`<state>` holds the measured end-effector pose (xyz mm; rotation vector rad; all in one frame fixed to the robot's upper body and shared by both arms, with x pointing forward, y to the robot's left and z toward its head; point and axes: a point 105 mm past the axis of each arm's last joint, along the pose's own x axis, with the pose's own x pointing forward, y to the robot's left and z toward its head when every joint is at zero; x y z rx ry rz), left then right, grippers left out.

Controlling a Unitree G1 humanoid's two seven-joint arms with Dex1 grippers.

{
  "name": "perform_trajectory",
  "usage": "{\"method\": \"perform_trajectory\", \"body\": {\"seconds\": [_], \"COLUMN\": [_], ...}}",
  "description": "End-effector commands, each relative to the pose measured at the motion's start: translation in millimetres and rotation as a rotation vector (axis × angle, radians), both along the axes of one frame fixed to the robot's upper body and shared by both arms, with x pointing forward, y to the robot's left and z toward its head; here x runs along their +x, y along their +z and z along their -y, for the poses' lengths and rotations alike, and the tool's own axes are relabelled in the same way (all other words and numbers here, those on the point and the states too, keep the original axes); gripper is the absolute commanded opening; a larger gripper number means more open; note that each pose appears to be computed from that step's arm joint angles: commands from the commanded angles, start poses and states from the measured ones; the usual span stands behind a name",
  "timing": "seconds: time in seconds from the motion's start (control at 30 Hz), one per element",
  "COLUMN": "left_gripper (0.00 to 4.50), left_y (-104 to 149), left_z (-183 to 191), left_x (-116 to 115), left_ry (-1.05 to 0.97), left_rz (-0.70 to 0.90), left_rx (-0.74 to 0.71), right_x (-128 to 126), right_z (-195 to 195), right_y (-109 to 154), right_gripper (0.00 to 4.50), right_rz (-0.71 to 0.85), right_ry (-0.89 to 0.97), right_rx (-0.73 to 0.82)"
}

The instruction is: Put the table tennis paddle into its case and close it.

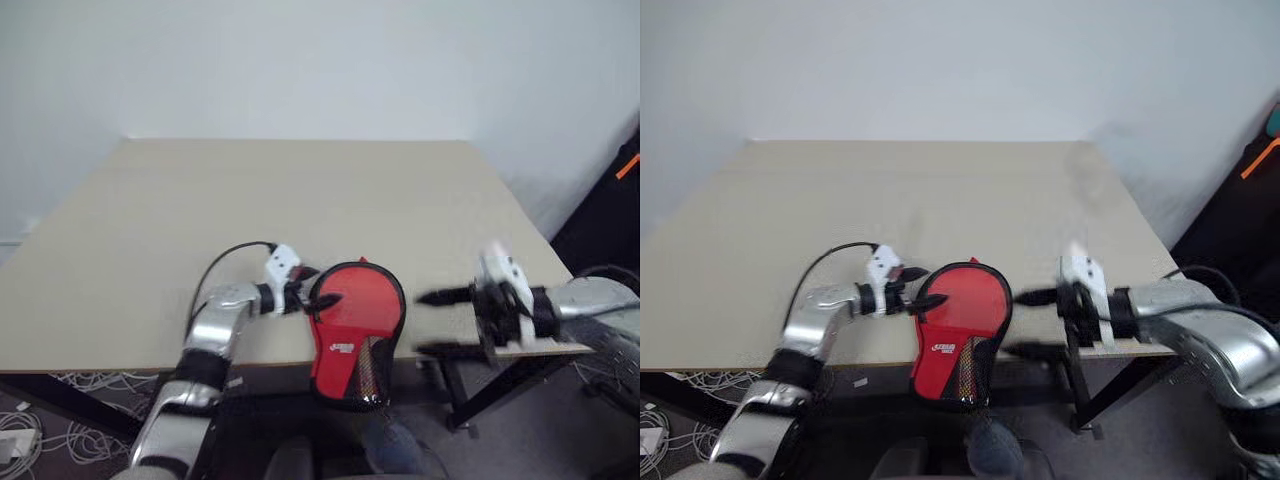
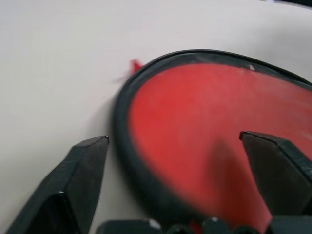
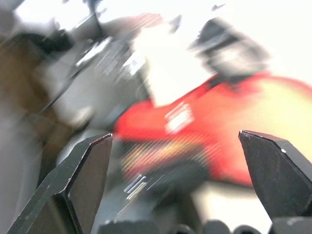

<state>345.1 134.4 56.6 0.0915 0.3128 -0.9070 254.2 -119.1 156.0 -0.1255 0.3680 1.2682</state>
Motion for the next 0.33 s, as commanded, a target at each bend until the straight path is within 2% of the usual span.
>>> {"method": "perform_trajectory", "body": {"seconds": [0.03,0.2,0.33], "left_gripper": [4.46,4.46,4.46], "left_y": [44.0,40.7,29.7], "left_z": [-43.9,-102.1,-118.9], "left_x": [2.6,-14.5,-30.1], "left_ry": [0.162,0.4,0.51], "left_rz": [0.126,0.11,0.071], "left_rx": [-0.022,0.049,0.057], "right_x": [28.8,55.7,72.3], "right_z": [-5.4,-22.9,-43.4], "right_y": [4.9,-5.3,-10.9], "right_gripper": [4.5,4.5,4.5], "right_rz": [0.047,0.008,0.006], "right_ry": [-0.131,-0.231,-0.249], "right_rx": [0.054,0.126,0.138]}}
